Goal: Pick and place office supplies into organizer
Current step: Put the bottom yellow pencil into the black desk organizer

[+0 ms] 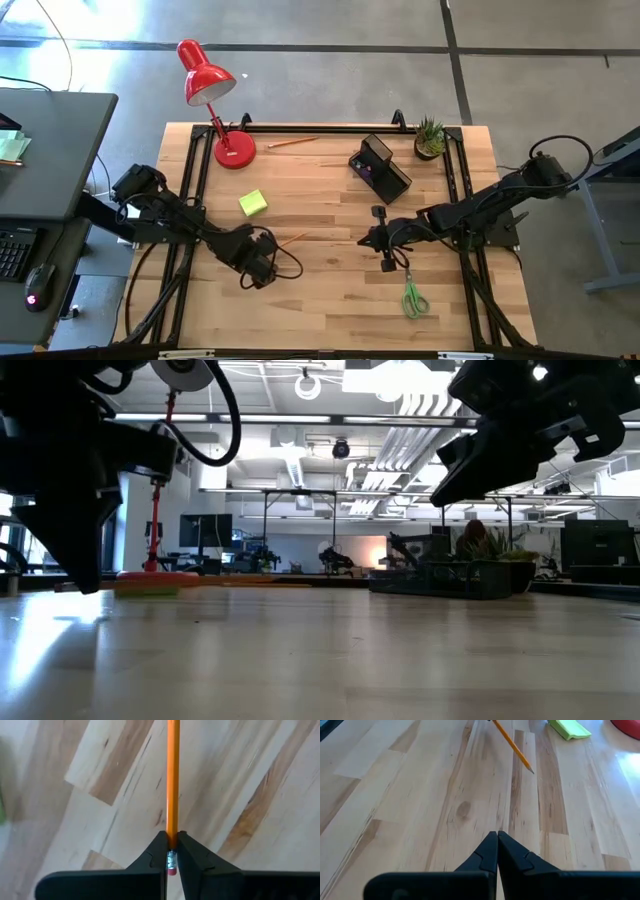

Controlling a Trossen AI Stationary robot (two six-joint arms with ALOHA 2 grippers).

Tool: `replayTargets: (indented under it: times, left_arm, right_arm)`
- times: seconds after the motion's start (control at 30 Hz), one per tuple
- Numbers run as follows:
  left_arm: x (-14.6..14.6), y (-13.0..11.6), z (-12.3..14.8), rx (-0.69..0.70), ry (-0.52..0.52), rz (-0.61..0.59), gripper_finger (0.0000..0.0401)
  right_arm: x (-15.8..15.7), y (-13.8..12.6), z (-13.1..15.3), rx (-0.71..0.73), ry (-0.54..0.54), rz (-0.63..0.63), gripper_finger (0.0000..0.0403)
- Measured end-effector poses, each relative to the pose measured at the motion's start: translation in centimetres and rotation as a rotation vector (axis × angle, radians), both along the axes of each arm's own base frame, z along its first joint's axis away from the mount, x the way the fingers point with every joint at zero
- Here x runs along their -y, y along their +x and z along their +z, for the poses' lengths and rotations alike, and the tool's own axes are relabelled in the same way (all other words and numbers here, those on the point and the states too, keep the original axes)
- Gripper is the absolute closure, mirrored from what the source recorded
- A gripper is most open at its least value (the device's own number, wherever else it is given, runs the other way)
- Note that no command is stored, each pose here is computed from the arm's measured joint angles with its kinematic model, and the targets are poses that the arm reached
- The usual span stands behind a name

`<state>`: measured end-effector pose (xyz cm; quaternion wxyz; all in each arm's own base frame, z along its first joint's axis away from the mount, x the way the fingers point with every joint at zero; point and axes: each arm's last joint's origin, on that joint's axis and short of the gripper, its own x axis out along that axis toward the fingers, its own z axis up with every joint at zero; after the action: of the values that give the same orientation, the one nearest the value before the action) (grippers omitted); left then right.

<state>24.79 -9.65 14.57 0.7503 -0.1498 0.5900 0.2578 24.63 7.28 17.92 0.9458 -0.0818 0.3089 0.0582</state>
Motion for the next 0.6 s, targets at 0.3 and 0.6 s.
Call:
replayTargets:
  times: [0.3,0.6]
  left_arm:
    - [-1.0,0.9,1.1,-0.022,0.076,-0.098,0.0395]
    - [-1.2,4.8,7.4,0.161,0.359,-0.198,0.0398]
  right_arm:
    - [-0.1,0.8,1.3,0.167,-0.105,0.032,0.04]
    - [-1.6,2.2,2.2,0.194,-0.433,-0.014,0.0319]
